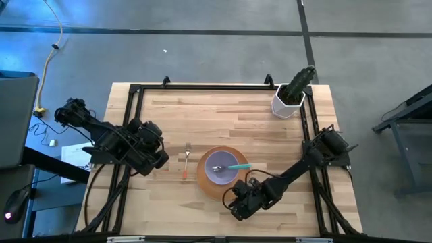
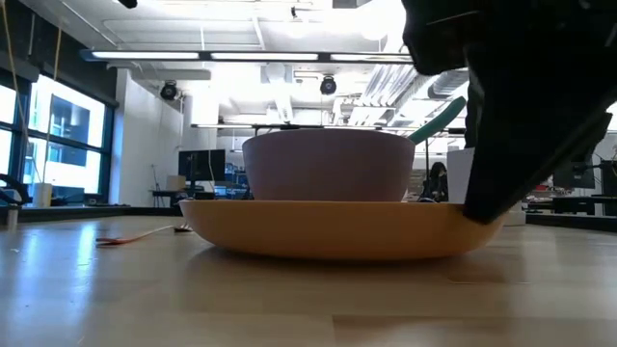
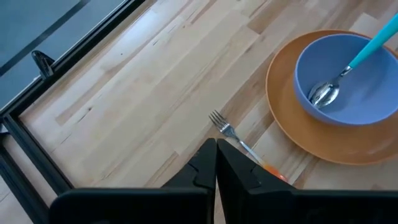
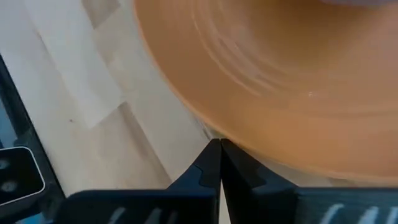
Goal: Set table place
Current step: Adjust the orange plate, then return to Home Position
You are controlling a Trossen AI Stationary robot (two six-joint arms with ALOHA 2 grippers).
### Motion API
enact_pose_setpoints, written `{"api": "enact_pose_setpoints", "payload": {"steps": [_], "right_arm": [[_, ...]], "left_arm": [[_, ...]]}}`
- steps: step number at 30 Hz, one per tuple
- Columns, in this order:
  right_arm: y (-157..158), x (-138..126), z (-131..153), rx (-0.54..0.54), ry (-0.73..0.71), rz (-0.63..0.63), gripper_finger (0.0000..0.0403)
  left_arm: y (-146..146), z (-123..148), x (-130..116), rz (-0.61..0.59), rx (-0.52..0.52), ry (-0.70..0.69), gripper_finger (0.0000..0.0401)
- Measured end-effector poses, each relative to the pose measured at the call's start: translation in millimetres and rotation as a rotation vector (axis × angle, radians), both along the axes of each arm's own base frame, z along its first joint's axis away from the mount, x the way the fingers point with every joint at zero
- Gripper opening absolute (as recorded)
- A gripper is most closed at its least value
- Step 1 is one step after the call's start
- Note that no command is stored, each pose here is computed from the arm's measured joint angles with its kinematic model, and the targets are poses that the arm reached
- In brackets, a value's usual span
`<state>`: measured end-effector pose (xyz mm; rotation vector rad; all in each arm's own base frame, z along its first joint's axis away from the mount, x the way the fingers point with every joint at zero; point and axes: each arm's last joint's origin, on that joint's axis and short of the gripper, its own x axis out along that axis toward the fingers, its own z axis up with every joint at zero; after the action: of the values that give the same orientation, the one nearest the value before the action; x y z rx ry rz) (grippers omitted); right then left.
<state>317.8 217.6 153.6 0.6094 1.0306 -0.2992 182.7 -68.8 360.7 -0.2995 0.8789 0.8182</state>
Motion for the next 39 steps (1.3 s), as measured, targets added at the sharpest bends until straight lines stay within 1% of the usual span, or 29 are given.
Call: {"api": "enact_pose_setpoints", "payload": {"steps": [3,7,15,23,29,31,33,35,37,39], "right_arm": [[2,5,-5,0.027,-0.017,0.007,0.0],[3,7,-10,0.029,-0.018,0.002,0.0],[-11,16,-11,-0.037,-0.039,-0.016,0.0],[-27,25,-12,-0.084,-0.034,0.016,0.0],[-31,25,-10,-0.068,-0.011,0.025,0.0],[-29,24,0,-0.059,-0.012,0.032,0.0],[-26,23,17,-0.05,-0.016,0.045,0.0],[-24,18,37,-0.076,0.012,0.056,0.0],[-25,12,62,-0.149,0.045,0.065,0.0],[-29,0,91,-0.255,0.09,0.06,0.0]], "left_arm": [[0,0,0,0.0,0.001,0.0,0.0],[0,0,0,0.0,0.001,0.0,0.0],[0,0,0,-0.002,0.001,0.001,0.0],[0,0,0,-0.003,0.001,0.002,0.0],[0,0,0,-0.003,-0.002,0.003,0.0],[0,0,0,-0.003,-0.002,0.003,0.0],[0,0,0,-0.003,-0.002,0.003,0.0],[0,0,0,-0.003,-0.002,0.003,0.0],[0,0,0,-0.003,0.0,0.002,0.0],[0,0,0,-0.003,0.015,-0.003,0.0]]}}
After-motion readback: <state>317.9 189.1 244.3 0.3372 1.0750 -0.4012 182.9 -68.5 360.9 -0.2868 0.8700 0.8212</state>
